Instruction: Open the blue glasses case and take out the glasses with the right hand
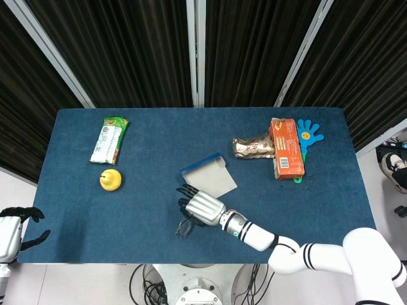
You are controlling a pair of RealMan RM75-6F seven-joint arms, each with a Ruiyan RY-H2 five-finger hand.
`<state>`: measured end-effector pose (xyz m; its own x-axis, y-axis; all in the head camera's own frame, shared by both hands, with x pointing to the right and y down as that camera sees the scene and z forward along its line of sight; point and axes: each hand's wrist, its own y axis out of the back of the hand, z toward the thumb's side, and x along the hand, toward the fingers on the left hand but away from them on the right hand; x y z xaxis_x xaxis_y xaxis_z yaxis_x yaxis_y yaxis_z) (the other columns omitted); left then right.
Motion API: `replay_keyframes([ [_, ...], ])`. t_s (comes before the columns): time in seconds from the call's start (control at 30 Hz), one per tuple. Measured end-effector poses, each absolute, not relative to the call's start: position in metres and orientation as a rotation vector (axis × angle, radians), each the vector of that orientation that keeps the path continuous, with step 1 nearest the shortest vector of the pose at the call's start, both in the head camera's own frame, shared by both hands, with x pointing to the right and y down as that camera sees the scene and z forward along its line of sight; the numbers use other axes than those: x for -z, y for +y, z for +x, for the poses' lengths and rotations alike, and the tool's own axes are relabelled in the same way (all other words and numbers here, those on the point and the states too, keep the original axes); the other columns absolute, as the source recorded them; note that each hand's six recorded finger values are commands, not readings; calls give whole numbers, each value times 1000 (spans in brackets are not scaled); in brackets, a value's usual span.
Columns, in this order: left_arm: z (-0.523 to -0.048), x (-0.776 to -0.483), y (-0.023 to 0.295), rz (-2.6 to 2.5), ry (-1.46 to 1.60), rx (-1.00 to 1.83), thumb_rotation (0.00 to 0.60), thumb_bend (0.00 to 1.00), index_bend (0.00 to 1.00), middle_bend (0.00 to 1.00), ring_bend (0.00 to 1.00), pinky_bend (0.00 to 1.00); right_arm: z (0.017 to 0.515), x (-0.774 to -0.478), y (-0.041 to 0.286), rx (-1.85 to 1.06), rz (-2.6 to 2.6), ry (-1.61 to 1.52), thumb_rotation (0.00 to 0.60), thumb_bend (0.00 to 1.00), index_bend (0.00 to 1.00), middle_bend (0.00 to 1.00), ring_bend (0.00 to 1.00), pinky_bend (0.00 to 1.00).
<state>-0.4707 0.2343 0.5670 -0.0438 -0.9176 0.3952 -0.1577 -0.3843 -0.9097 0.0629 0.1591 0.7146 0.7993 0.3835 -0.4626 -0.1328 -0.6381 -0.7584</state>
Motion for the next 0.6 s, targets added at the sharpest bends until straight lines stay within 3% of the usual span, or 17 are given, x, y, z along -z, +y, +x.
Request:
replay_keyframes([
  [0.03,-471,-567,234,-1582,1159,1489,600,166,508,535,415,344,61,-715,161,-772,-2126,-170,600,348,98,67,0,0],
  [0.1,-471,-567,234,-1581,1159,1488,600,166,508,536,415,344,58,-714,164,-772,-2107,-146,600,332,7,8,0,0],
  [0.33,-471,-567,234,-1584,1159,1486,600,166,508,536,415,344,89,-695,151,-817,-2038,-257,600,318,0,0,0,0],
  [0.6,-469,-567,235,-1582,1158,1483,600,166,507,536,415,344,214,-647,131,-1032,-1864,-607,600,334,0,0,0,0],
])
